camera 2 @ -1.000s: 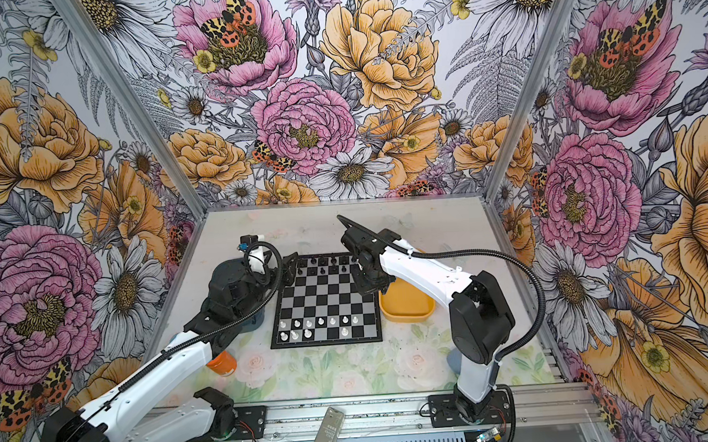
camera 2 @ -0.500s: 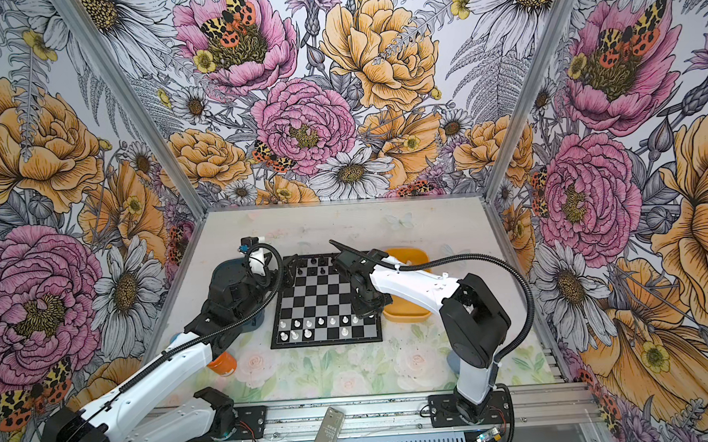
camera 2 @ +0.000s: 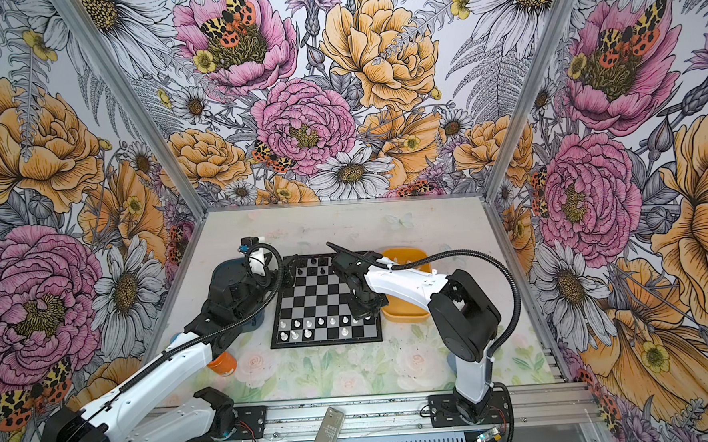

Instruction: Set up the chess pieces on the board

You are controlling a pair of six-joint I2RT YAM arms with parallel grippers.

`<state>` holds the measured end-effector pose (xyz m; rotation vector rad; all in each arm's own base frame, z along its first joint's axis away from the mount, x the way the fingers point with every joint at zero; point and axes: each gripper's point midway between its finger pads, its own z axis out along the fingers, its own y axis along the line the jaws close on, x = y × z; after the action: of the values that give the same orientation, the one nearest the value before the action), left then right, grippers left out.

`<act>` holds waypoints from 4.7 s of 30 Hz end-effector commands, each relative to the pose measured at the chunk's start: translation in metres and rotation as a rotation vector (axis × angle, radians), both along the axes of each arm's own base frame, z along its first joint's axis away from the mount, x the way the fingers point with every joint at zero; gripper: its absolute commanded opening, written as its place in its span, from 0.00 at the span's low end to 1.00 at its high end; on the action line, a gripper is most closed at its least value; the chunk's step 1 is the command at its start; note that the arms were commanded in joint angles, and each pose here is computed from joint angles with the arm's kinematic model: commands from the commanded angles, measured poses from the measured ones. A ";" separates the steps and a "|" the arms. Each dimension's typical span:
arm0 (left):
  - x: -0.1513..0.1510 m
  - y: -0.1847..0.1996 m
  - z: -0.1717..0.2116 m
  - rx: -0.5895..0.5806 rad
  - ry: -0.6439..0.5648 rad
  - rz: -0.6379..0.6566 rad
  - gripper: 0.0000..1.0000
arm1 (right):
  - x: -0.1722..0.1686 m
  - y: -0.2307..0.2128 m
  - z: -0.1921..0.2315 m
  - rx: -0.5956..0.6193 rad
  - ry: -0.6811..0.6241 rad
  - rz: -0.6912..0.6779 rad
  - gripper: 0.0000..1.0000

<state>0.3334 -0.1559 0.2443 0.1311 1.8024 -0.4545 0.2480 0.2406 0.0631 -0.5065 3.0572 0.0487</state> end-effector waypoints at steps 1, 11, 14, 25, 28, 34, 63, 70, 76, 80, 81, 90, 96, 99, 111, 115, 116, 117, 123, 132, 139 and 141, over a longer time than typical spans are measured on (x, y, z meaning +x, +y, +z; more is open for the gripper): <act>-0.002 -0.003 0.000 -0.006 -0.008 -0.016 0.86 | -0.002 0.003 -0.009 -0.009 0.011 -0.001 0.00; -0.002 -0.003 -0.001 -0.004 -0.006 -0.014 0.86 | -0.004 -0.002 -0.019 -0.034 0.025 -0.006 0.00; -0.001 -0.003 -0.002 -0.004 -0.005 -0.015 0.86 | -0.005 -0.002 -0.019 -0.033 0.028 -0.007 0.00; -0.001 -0.004 -0.002 0.000 -0.006 -0.014 0.86 | -0.004 0.002 -0.022 -0.019 0.032 -0.004 0.14; -0.001 -0.004 -0.001 -0.001 -0.006 -0.017 0.86 | -0.003 0.004 -0.017 -0.010 0.021 -0.002 0.21; 0.000 -0.003 -0.001 -0.002 -0.007 -0.015 0.86 | 0.001 0.007 -0.007 0.015 -0.001 -0.005 0.26; -0.001 -0.003 0.002 -0.005 -0.013 -0.015 0.86 | 0.094 -0.108 0.110 -0.074 -0.355 -0.259 0.41; 0.003 -0.003 0.004 0.001 -0.010 -0.016 0.86 | 0.132 -0.129 0.086 0.034 -0.389 -0.448 0.36; 0.005 -0.002 0.003 -0.006 -0.006 -0.013 0.86 | 0.159 -0.123 0.069 0.123 -0.391 -0.546 0.34; 0.007 0.001 0.002 -0.009 -0.005 -0.005 0.86 | 0.170 -0.120 0.057 0.133 -0.373 -0.580 0.34; 0.007 0.002 0.002 -0.010 -0.004 -0.005 0.86 | 0.171 -0.120 0.053 0.134 -0.365 -0.587 0.33; 0.012 0.007 0.000 -0.018 0.005 0.002 0.86 | 0.170 -0.135 0.031 0.094 -0.345 -0.661 0.33; 0.013 0.008 0.000 -0.021 0.007 0.001 0.86 | 0.172 -0.142 0.021 0.090 -0.334 -0.687 0.33; 0.014 0.009 0.000 -0.022 0.007 0.003 0.86 | 0.174 -0.142 0.015 0.096 -0.321 -0.694 0.33; 0.015 0.010 -0.001 -0.022 0.011 0.007 0.86 | 0.178 -0.149 -0.004 0.078 -0.293 -0.726 0.33; 0.016 0.011 -0.002 -0.021 0.014 0.009 0.86 | 0.178 -0.151 -0.010 0.069 -0.286 -0.730 0.33; 0.016 0.011 -0.002 -0.020 0.013 0.010 0.86 | 0.178 -0.152 -0.011 0.069 -0.284 -0.733 0.33; 0.015 0.011 -0.002 -0.021 0.013 0.010 0.86 | 0.178 -0.152 -0.012 0.067 -0.280 -0.734 0.33; 0.016 0.011 -0.003 -0.019 0.016 0.012 0.86 | 0.178 -0.156 -0.019 0.056 -0.268 -0.742 0.33; 0.016 0.012 -0.003 -0.017 0.017 0.016 0.86 | 0.182 -0.156 -0.028 0.053 -0.255 -0.745 0.33; 0.017 0.013 -0.003 -0.015 0.017 0.017 0.86 | 0.185 -0.155 -0.031 0.053 -0.252 -0.743 0.33; 0.017 0.013 -0.003 -0.015 0.018 0.017 0.86 | 0.186 -0.155 -0.031 0.055 -0.252 -0.743 0.33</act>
<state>0.3454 -0.1428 0.2289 0.1059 1.8482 -0.4432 0.4234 0.0854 0.0299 0.5643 2.8035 0.0183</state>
